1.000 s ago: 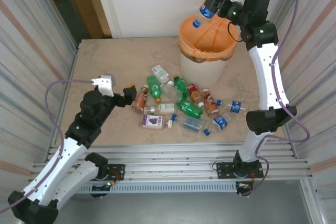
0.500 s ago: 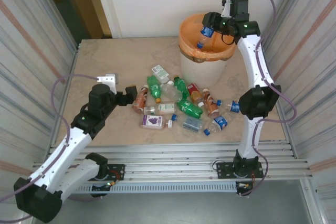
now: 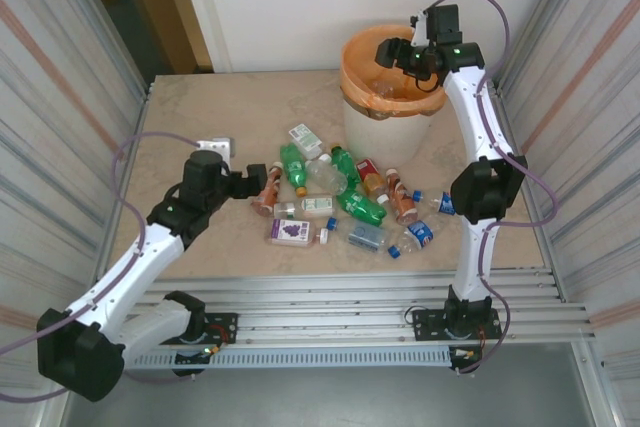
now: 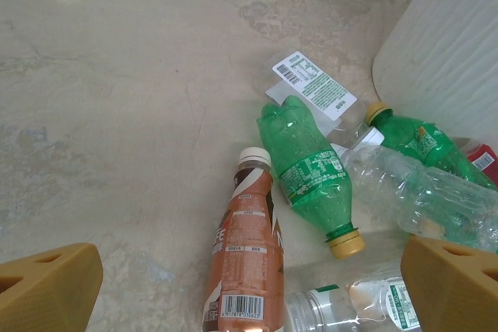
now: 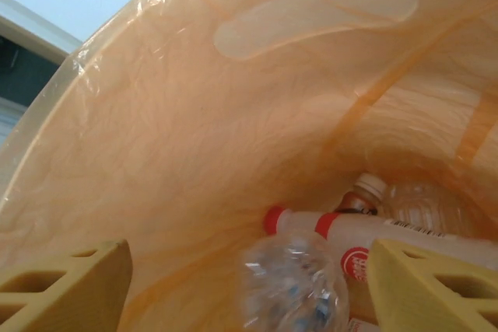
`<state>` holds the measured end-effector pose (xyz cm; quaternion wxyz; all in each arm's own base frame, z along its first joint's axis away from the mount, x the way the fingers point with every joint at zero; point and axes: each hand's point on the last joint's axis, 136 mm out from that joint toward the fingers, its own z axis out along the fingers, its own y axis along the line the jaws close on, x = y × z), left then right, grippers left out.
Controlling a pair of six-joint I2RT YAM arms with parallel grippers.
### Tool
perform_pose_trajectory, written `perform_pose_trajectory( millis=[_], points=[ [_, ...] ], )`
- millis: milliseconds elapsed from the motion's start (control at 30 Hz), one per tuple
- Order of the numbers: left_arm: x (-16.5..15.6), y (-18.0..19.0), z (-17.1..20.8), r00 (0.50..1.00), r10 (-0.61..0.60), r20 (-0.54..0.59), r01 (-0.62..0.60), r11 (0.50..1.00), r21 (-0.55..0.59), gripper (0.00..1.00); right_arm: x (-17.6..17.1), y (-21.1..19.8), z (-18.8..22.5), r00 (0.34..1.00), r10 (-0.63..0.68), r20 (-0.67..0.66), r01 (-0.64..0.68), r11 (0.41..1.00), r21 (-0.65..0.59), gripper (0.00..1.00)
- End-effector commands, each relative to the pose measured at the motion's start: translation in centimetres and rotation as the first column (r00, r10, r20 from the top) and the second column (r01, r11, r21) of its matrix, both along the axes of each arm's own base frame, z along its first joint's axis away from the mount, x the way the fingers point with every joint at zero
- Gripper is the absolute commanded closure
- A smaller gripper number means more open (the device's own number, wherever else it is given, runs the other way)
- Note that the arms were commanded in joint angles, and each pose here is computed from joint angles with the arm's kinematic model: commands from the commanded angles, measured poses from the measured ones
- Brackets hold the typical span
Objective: Put the plastic bottles in the bin
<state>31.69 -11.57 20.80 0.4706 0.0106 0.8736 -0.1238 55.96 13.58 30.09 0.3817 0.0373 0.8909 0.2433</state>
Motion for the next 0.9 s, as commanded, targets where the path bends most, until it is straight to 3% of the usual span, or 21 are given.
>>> perform_pose_trajectory(
  millis=[0, 267, 500, 767, 867],
  points=[
    [0.2, -0.1, 1.0, 1.0, 0.002, 0.0, -0.002, 1.0, -0.02, 0.01, -0.2, -0.2, 1.4, 0.999, 0.0, 0.033, 0.001, 1.0, -0.023, 0.18],
    [0.3, -0.6, -0.5, 0.998, -0.03, -0.051, 0.03, 1.0, 0.0, 0.01, -2.5, -0.9, 5.6, 0.995, -0.009, 0.101, 0.015, 0.998, -0.059, 0.11],
    [0.9, -1.1, -3.6, 0.985, -0.033, -0.17, 0.04, 0.998, 0.038, 0.03, -6.8, -3.1, 7.9, 0.989, -0.069, 0.13, 0.094, 0.977, -0.19, 0.01],
    [1.6, -2.0, -6.9, 0.964, -0.049, -0.262, 0.064, 0.997, 0.048, 0.09, -13.0, -6.8, 8.3, 0.969, -0.183, 0.167, 0.222, 0.941, -0.255, 0.02],
    [1.7, -2.0, -7.7, 0.958, -0.043, -0.283, 0.061, 0.996, 0.058, 0.12, -15.5, -8.4, 6.5, 0.959, -0.24, 0.153, 0.274, 0.921, -0.276, 0.02]
  ],
)
